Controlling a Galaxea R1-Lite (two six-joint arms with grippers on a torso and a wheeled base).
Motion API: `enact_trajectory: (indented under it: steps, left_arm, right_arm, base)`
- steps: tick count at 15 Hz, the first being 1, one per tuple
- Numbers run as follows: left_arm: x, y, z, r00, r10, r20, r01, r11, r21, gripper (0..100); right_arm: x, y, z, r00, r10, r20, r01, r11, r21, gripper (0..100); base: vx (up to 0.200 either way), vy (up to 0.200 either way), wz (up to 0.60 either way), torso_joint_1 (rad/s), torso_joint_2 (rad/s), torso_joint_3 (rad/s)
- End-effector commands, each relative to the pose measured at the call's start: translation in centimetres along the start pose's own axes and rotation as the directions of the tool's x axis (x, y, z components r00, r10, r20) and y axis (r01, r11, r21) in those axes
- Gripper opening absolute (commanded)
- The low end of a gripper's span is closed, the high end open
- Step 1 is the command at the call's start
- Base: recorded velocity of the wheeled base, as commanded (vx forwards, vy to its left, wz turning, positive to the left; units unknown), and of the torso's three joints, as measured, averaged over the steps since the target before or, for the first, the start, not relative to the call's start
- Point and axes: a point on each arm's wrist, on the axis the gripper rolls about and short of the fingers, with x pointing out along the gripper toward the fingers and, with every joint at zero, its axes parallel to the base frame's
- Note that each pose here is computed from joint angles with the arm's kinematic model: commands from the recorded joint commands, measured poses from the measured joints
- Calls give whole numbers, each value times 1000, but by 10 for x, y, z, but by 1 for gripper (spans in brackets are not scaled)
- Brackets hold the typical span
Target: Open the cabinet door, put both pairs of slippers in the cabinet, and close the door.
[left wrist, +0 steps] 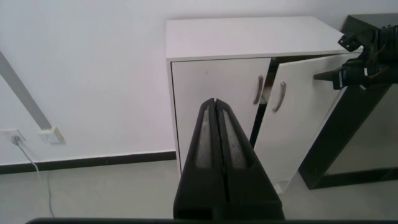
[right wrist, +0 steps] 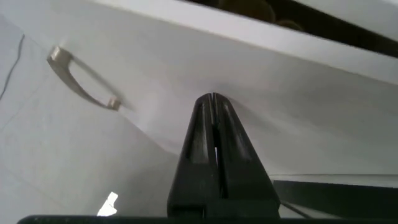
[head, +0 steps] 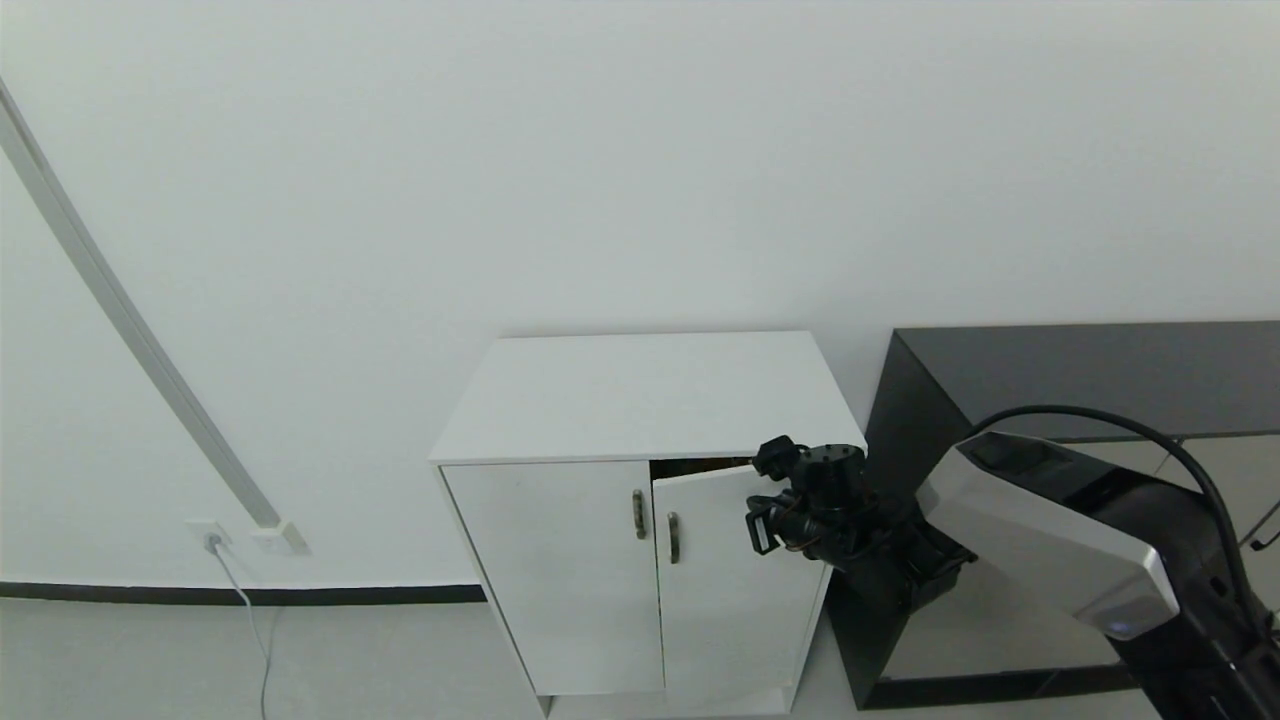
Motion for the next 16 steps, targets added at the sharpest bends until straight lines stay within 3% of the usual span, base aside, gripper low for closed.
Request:
enact_trajectory:
  steps: [1, 16]
  left_arm:
    - [0, 0, 0, 1000, 0, -1, 0, 1000, 0, 0]
    - [0, 0, 0, 1000, 0, -1, 0, 1000, 0, 0]
  right_arm:
    - [3, -4, 5, 1000, -23, 2, 23, 1000, 2, 0]
    - [12, -22, 19, 997, -76, 9, 76, 997, 15, 0]
  base:
    - [0, 0, 0, 0, 0, 0]
    - [0, 0, 0, 0, 0, 0]
